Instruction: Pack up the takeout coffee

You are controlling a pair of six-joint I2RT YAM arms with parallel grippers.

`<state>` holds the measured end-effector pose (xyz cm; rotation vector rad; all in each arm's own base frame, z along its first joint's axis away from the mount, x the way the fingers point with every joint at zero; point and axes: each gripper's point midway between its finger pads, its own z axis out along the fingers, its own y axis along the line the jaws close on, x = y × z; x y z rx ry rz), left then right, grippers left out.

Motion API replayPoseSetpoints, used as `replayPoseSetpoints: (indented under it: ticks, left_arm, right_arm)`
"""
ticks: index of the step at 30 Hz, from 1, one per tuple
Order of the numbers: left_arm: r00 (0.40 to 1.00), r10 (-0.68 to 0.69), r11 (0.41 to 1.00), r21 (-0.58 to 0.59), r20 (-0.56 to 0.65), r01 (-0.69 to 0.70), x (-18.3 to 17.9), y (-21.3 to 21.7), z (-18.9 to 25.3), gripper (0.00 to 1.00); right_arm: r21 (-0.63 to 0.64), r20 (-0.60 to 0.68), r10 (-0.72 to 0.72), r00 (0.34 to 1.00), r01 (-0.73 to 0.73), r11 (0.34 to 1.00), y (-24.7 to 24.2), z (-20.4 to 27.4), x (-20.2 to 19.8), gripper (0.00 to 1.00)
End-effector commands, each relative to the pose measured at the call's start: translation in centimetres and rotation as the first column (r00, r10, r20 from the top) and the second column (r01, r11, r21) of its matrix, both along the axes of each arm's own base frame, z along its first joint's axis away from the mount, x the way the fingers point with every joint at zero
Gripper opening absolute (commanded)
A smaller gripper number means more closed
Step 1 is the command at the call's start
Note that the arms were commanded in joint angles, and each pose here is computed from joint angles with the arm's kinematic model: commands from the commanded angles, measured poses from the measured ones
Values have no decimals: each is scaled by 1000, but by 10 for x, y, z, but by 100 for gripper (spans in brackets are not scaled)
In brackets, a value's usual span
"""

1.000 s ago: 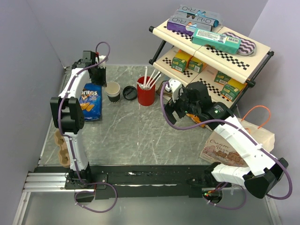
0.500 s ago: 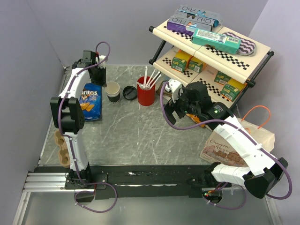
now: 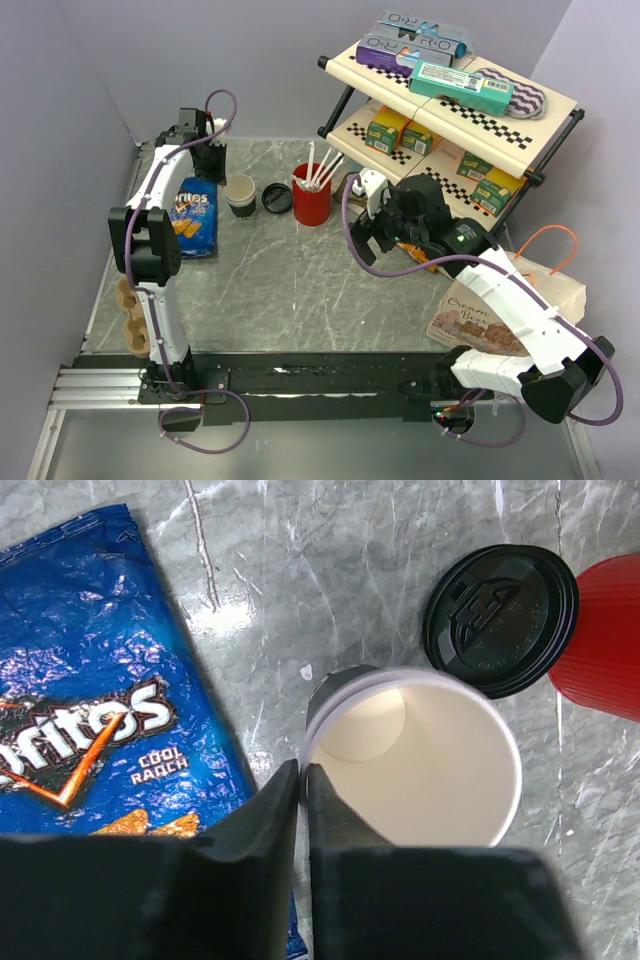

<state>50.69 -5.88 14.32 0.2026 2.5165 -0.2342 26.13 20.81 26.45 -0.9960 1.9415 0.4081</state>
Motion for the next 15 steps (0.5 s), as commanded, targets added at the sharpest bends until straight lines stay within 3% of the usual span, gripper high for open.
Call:
replayPoseSetpoints:
  ticks: [1,10,15]
  left_arm:
    - [994,5,1000,2,114,-5,5,-2,47,3]
    - [989,-13,1000,10,147,11,-4,-2,74,1]
    - [990,-141,987,-80,-1,140,-38,-15,74,1]
  right_arm:
    - [38,16,8,1000,-9,999,6,8,0,100]
    - [34,15,15,1000,-16,999,7,7,0,100]
    - [90,25,59,998,-61,994,18,22,-3,99]
